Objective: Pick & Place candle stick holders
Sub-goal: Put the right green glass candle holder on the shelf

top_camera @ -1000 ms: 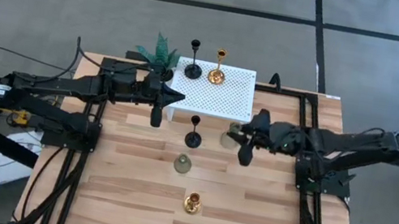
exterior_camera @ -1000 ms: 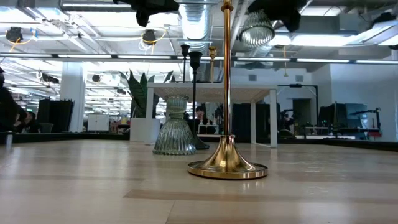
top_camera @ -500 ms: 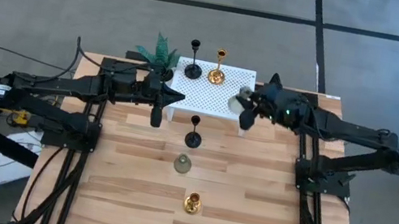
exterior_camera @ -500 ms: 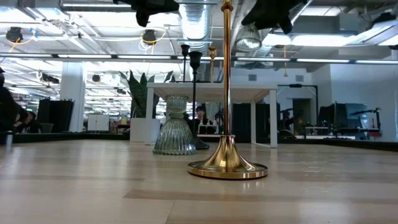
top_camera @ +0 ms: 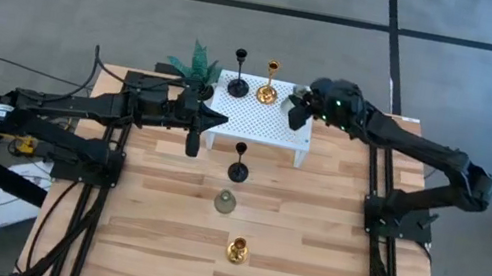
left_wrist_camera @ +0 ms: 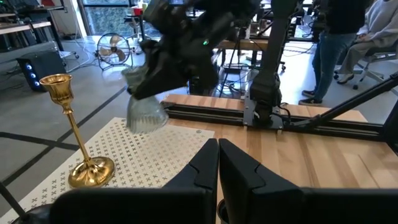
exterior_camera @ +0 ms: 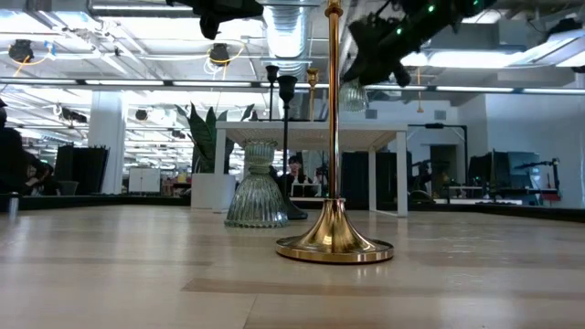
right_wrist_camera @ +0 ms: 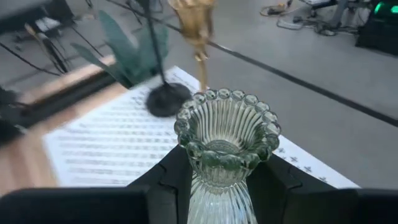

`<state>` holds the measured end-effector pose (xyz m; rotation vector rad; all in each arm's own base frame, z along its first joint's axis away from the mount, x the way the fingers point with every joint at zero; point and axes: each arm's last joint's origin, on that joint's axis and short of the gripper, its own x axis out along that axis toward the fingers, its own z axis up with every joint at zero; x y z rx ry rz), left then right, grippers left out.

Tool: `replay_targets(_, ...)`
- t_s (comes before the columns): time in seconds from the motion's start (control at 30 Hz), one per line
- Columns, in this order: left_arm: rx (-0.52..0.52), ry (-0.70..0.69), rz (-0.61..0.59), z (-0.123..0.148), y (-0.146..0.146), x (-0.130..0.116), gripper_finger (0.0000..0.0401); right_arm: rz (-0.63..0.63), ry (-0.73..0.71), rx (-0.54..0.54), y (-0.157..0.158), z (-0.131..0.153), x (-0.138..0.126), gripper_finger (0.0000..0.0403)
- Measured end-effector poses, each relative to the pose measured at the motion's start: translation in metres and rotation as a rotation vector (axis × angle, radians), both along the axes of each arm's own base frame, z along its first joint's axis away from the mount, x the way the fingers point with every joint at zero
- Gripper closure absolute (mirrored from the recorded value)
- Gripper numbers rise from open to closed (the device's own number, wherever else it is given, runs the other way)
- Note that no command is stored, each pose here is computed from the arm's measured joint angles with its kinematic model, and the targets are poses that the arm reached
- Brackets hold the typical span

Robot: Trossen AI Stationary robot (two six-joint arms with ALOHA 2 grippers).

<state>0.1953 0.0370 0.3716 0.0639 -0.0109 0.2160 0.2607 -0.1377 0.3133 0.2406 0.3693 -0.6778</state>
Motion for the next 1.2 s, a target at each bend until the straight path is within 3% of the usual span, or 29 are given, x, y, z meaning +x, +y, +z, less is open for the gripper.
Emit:
replay_targets(0.53, 0.004, 0.001, 0.0, 0.0, 0.0, 0.0, 0.0389, -0.079, 0.04, 0.035, -0.053, -0.04, 0.012, 0.0294)
replay_targets(1.2, 0.004, 0.001, 0.0, 0.0, 0.0, 0.0, 0.0389, -0.075, 0.082, 0.001, -0.06, -0.044, 0.011, 0.0292)
